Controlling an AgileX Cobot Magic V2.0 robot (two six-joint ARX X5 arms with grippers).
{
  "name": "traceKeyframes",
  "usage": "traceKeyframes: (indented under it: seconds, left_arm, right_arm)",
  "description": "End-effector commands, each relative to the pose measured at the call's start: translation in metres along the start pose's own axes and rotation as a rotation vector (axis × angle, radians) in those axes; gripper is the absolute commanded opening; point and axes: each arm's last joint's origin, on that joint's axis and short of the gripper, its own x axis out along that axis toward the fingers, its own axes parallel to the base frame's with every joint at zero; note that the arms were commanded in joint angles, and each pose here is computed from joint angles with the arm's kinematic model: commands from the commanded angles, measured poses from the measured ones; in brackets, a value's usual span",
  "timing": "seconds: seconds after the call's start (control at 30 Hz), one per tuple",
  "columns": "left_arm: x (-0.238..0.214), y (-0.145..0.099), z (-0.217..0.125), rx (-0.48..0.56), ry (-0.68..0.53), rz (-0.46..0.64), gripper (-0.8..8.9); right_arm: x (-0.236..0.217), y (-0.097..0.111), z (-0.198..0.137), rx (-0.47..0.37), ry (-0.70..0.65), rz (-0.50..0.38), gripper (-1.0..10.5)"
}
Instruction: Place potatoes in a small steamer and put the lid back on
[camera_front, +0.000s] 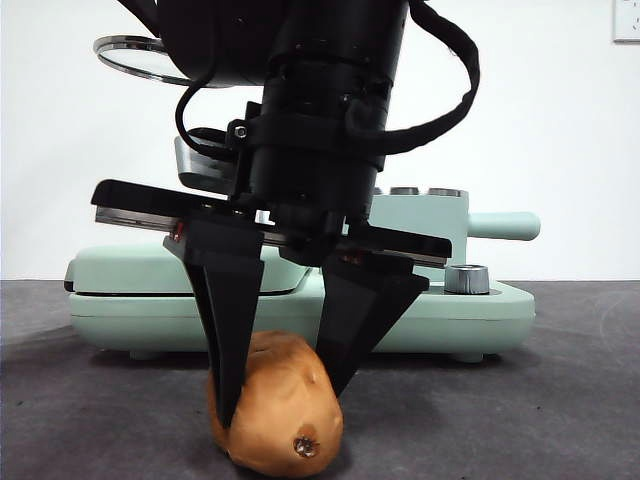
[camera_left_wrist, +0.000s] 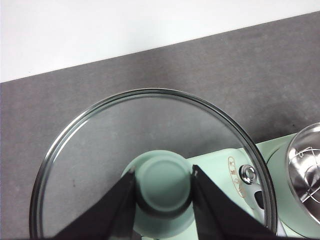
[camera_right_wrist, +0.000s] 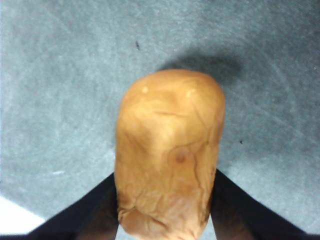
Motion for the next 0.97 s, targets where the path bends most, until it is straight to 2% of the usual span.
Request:
traceKeyframes:
  seconds: [0.03,0.1,0.27,0.47,0.67,0.83,0.97]
  left_arm:
    - [-0.013,0.000,0.009,0.001,-0.068,-0.015,0.14]
    - [-0.013,0.000,0.009,0.000,-0.068,-0.015,0.14]
    - [-0.013,0.000,0.009,0.000,-0.067,-0.014,0.14]
    - [-0.013,0.001,0.008,-0.001,-0.067,-0.013,0.14]
    - [-0.013,0.001,0.008,-0.002,-0.066,-0.011,0.14]
    - [-0.012,0.001,0.008,-0.004,-0.062,-0.011,0.14]
    - [-0.011,0.001,0.008,-0.004,-0.059,-0.011,0.14]
  right_arm:
    - [-0.001,0.005,0.002,-0.009,0.004,0.003,1.6]
    - [-0.010,0.004,0.006,-0.001,0.012,-0.007,1.6]
    - [-0.045,0.007,0.022,-0.047,0.000,-0.017,1.6]
    - [-0.103,0.001,0.053,-0.106,-0.113,-0.031,1.6]
    - [-0.157,-0.033,0.088,-0.083,-0.280,-0.017,1.6]
    - [-0.193,-0.073,0.110,-0.034,-0.422,-0.036,1.6]
    - [-0.208,-0.103,0.121,0.001,-0.482,-0.055,1.6]
